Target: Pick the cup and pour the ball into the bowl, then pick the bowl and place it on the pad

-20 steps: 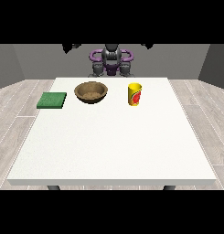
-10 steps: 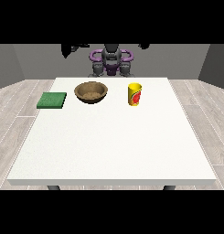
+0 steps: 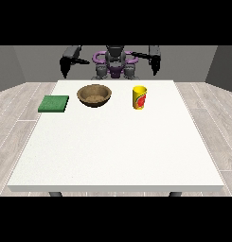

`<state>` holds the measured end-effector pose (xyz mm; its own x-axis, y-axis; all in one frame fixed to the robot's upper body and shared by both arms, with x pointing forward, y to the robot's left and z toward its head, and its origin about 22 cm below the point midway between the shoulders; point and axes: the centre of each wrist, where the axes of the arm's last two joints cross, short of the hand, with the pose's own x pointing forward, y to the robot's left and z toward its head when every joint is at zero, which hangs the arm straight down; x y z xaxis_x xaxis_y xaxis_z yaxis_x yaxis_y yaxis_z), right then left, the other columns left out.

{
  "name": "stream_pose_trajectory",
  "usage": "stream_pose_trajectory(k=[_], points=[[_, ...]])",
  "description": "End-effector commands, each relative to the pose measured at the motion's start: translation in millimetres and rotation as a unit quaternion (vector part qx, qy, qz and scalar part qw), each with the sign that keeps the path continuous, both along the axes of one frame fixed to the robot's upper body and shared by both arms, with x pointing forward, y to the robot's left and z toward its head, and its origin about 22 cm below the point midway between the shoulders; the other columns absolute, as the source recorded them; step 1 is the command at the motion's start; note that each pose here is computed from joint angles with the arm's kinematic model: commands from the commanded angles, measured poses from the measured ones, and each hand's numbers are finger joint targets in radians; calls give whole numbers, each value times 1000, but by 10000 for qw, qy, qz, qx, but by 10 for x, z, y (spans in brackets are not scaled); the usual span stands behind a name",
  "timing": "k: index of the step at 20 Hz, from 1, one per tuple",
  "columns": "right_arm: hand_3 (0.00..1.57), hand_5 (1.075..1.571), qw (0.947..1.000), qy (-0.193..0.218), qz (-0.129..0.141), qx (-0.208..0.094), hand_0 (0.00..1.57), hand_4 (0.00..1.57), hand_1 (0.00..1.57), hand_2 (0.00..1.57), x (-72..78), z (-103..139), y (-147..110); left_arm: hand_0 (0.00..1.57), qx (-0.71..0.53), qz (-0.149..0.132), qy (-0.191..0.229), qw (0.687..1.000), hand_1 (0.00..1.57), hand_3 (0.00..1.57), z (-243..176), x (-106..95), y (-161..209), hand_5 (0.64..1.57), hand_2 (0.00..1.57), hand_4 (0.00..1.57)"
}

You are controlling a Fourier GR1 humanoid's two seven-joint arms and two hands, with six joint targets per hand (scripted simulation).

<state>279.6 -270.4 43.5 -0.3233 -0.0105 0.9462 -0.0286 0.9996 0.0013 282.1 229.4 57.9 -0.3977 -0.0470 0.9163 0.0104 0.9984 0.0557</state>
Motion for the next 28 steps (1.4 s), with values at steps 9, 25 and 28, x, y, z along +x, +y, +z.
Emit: stream_pose_trajectory(k=[9, 25, 28], points=[[0, 1562, 9998, -55, 195, -91, 0, 0, 0, 0, 273, -79, -166, 0, 262, 397, 9, 9989, 0, 0, -388, 521, -30, 1244, 0, 0], [0, 1558, 9987, -455, 248, 30, 0, 0, 0, 0, 348, -105, -741, 0, 156, 664, -230, 9974, 0, 0, -885, 738, 149, 1229, 0, 0], [0, 1558, 9992, -366, 110, 121, 0, 0, 0, 0, 412, 40, -826, 659, -135, 598, -145, 9980, 659, 286, -1012, 692, 255, 1425, 914, 0]])
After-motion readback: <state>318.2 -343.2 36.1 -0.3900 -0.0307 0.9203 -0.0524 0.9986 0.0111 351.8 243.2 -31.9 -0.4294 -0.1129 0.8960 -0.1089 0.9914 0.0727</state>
